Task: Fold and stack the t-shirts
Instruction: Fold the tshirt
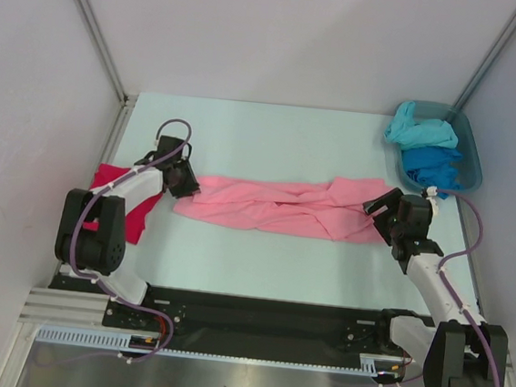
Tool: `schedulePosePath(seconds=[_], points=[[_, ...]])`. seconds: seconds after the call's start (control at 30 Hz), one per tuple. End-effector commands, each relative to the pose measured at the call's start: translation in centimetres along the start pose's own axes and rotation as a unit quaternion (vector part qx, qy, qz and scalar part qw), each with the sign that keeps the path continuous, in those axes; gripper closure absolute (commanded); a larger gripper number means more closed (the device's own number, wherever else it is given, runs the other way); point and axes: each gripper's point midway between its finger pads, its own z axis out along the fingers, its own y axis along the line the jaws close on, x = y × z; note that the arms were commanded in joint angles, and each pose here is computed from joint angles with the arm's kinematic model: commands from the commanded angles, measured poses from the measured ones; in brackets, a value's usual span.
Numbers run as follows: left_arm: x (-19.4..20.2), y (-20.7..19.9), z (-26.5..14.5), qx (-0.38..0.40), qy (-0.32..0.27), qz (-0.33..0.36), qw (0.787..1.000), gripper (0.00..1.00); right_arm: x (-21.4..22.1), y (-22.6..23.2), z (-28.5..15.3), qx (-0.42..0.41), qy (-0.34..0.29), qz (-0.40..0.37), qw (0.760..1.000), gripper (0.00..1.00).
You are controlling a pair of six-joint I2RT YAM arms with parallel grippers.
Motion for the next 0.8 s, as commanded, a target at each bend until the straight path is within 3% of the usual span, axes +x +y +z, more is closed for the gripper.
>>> schedulePosePath(seconds=[0.0,0.23,0.47,0.63,0.77], points=[[0.0,-0.7,0.2,0.014,-0.002,0.013,1.000,0.67,-0.6,0.8,-0.1,-0.019,-0.010,0.002,1.000,0.18],[0.2,-0.9,0.2,0.015,0.000,0.019,1.000,0.73,-0.9,1.1,-0.3,-0.026,-0.015,0.009,1.000,0.18],[-0.3,-1.0,0.0,0.011,-0.008,0.024,1.000,1.00,-1.0,0.8,-0.4,-0.025,-0.017,0.008,1.000,0.18],[-1.4,-0.9,-0.6,0.001,-0.022,0.030,0.999,1.00,-1.2,0.6,-0.4,-0.027,-0.013,0.014,0.999,0.19],[-4.9,-1.7,-1.7,-0.006,-0.056,0.038,0.998,1.00,-1.0,0.4,-0.3,-0.026,-0.011,0.014,0.999,0.19]])
